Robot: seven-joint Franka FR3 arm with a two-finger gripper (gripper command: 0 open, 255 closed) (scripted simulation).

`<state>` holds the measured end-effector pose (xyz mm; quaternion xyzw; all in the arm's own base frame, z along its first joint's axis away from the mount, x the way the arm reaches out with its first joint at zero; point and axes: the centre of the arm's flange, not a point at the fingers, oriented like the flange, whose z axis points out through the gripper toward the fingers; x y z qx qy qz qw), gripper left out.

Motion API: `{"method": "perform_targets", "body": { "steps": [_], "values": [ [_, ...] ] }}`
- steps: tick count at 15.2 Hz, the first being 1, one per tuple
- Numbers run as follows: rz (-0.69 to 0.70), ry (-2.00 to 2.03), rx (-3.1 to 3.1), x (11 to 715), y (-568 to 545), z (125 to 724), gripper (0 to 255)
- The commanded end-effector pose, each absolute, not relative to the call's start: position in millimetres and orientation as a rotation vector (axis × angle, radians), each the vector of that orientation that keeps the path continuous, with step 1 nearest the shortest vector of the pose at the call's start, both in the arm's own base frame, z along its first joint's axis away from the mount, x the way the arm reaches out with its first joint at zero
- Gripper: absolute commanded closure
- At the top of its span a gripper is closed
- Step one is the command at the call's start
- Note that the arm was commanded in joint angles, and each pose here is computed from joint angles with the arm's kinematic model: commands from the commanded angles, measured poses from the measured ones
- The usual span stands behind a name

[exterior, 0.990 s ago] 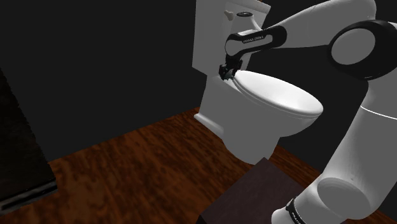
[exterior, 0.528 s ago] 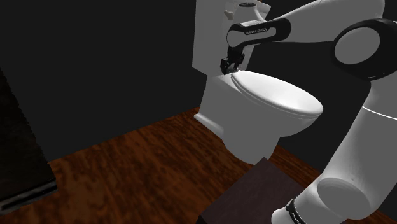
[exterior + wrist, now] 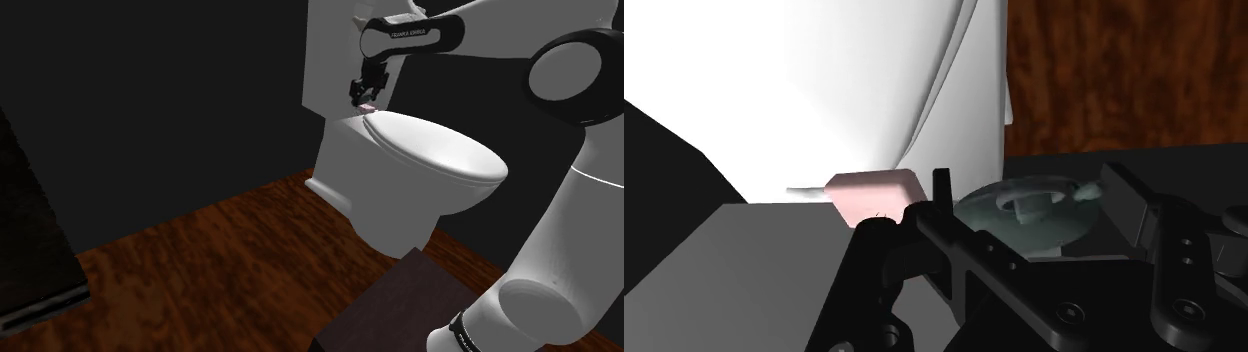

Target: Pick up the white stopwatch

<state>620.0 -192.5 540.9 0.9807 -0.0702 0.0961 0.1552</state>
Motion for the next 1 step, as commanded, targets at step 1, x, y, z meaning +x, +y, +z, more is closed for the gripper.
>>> {"method": "perform_targets", "body": {
  "steps": [1],
  "values": [
    [0.275, -0.201, 2.809, 620.1, -192.3, 544.3, 255]
  ]
}}
